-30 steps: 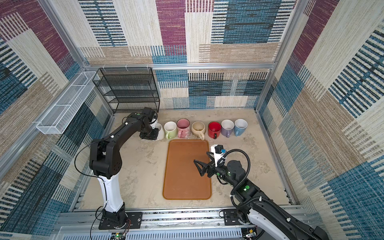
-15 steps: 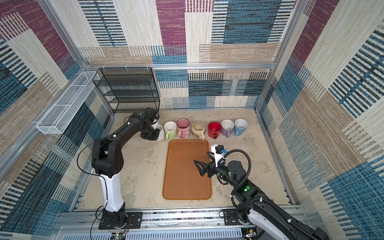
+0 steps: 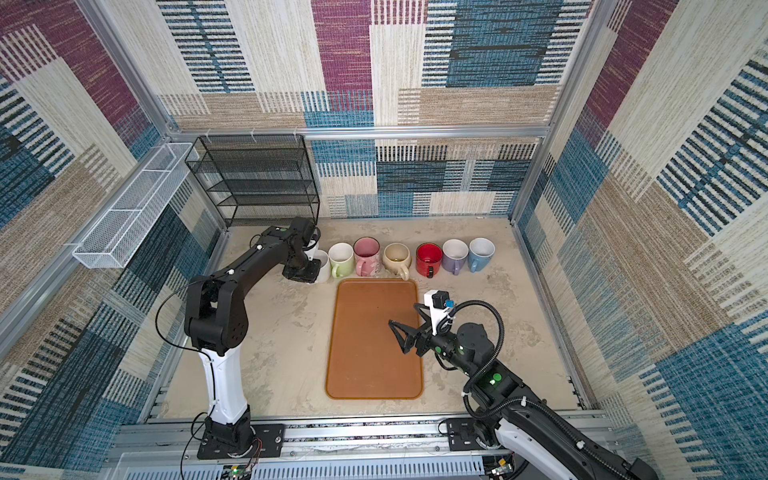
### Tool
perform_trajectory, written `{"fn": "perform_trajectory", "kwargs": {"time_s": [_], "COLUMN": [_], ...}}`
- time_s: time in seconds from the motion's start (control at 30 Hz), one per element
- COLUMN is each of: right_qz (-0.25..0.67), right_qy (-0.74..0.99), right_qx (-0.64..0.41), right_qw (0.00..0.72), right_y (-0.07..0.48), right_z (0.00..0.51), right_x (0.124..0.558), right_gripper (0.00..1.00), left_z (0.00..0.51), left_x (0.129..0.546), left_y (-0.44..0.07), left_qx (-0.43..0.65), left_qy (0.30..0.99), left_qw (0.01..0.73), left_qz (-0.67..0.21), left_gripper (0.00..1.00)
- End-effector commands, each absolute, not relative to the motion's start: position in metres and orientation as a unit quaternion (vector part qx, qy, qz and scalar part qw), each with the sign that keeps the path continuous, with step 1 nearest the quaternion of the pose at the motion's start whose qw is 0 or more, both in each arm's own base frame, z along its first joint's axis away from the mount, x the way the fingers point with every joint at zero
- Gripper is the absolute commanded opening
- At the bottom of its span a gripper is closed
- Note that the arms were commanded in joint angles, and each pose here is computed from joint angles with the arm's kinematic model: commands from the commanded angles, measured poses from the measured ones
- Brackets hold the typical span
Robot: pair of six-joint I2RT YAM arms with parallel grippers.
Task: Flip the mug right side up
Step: 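Open the left gripper and lift it off the white mug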
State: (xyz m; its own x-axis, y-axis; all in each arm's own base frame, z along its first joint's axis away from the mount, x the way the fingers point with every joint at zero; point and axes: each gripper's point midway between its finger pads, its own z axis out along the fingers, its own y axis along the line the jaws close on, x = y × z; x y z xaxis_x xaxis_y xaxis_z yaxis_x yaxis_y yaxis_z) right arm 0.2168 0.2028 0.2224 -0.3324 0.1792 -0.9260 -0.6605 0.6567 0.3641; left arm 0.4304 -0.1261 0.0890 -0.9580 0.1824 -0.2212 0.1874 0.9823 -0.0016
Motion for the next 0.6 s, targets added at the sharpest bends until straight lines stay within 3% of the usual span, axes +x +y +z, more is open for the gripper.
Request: {"fn": "perform_trajectory", "kwargs": {"time_s": [0.0,0.57], "right_qz": [0.385,0.38], "right_qy": [0.709,0.699], "right_qx": [-0.172,-0.177], "right_qw": [0.565,0.58], "right_y": [0.204,0.201], "right_z": [0.23,0.236], "right_x": [0.215,0.214], "right_gripper": [1.0,1.0], "left_z": [0.096,0.135], "left_x": [0.428,0.424], "left_y": [-0.127,-0.125], "left_qx": [0.095,0.094], "left_qy": [0.988,0.98], "left_qw": [0.117,0.174], "left_qz": [-0.012,-0.018], "left_gripper": [0.35,0.51]}}
